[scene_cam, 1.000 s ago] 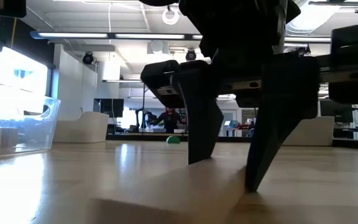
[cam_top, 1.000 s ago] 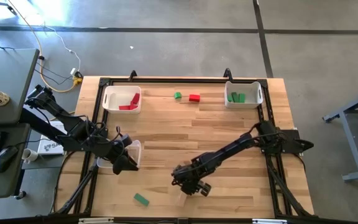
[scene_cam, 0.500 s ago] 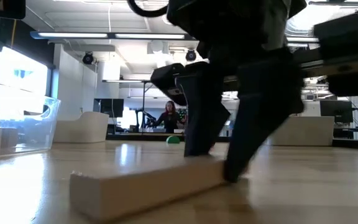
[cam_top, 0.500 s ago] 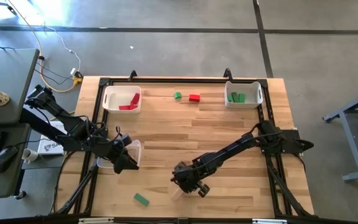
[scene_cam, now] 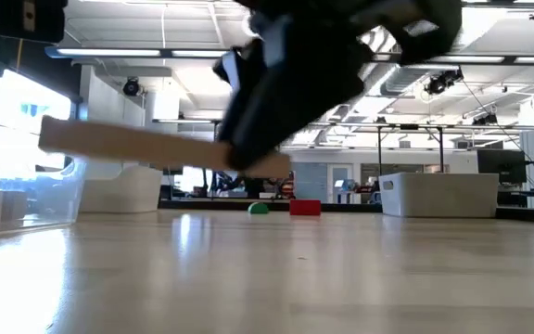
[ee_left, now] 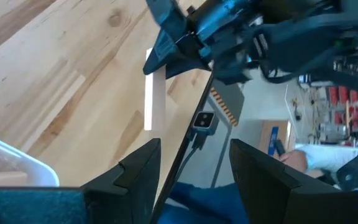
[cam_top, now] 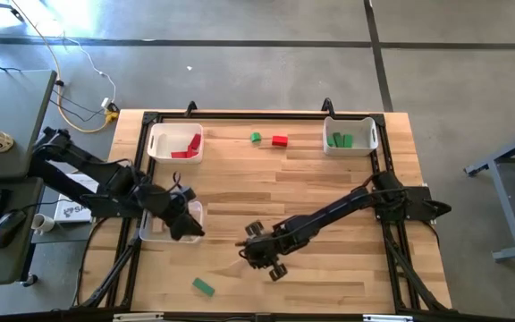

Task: Sort & place blocks by color
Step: Put the cream rectangle into the transparent bin

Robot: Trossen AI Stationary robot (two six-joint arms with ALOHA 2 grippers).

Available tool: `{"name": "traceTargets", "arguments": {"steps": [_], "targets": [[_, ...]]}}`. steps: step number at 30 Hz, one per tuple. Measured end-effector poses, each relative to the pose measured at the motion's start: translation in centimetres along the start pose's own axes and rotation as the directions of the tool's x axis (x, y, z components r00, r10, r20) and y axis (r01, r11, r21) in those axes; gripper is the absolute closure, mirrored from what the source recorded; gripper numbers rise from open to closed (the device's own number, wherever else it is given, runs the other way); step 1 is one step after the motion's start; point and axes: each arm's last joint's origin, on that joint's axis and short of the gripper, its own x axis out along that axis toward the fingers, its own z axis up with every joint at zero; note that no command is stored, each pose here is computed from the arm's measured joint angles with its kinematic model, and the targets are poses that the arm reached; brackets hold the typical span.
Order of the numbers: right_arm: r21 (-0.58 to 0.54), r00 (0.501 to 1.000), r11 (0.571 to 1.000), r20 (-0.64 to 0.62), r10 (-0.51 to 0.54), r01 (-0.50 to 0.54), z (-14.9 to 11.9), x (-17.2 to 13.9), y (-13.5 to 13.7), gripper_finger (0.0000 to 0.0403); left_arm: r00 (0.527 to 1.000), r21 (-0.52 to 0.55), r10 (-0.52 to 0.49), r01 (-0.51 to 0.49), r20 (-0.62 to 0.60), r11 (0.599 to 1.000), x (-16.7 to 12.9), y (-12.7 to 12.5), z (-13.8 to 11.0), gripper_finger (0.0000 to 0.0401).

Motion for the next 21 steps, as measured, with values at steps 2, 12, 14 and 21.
{"name": "traceTargets", "arguments": {"steps": [2,12,14,21], "targets": [[0.027,0.999,0.999,0.009,-0.04,0.04,0.7,-0.5,-0.3,0.0302,1.0,0.019,0.001,0.0,-0.028,1.0,-0.1,0.3,0.5,0.0223],[0.148,0.972,0.962,0.012,-0.234,0.229,2.8,-2.5,-1.5,0.0302,0.998,0.095,-0.022,0.027,-0.058,0.995,-1.1,1.6,3.0,0.0223],[0.172,0.961,0.947,0.006,-0.275,0.27,3.0,-2.7,-1.7,0.0302,0.998,0.104,-0.028,0.034,-0.063,0.994,-1.2,1.8,3.3,0.0223],[0.258,0.91,0.883,0.031,-0.413,0.392,4.6,-4.2,-2.4,0.0302,0.999,0.133,-0.015,0.019,-0.03,0.991,-1.3,2.3,4.2,0.0223]]}}
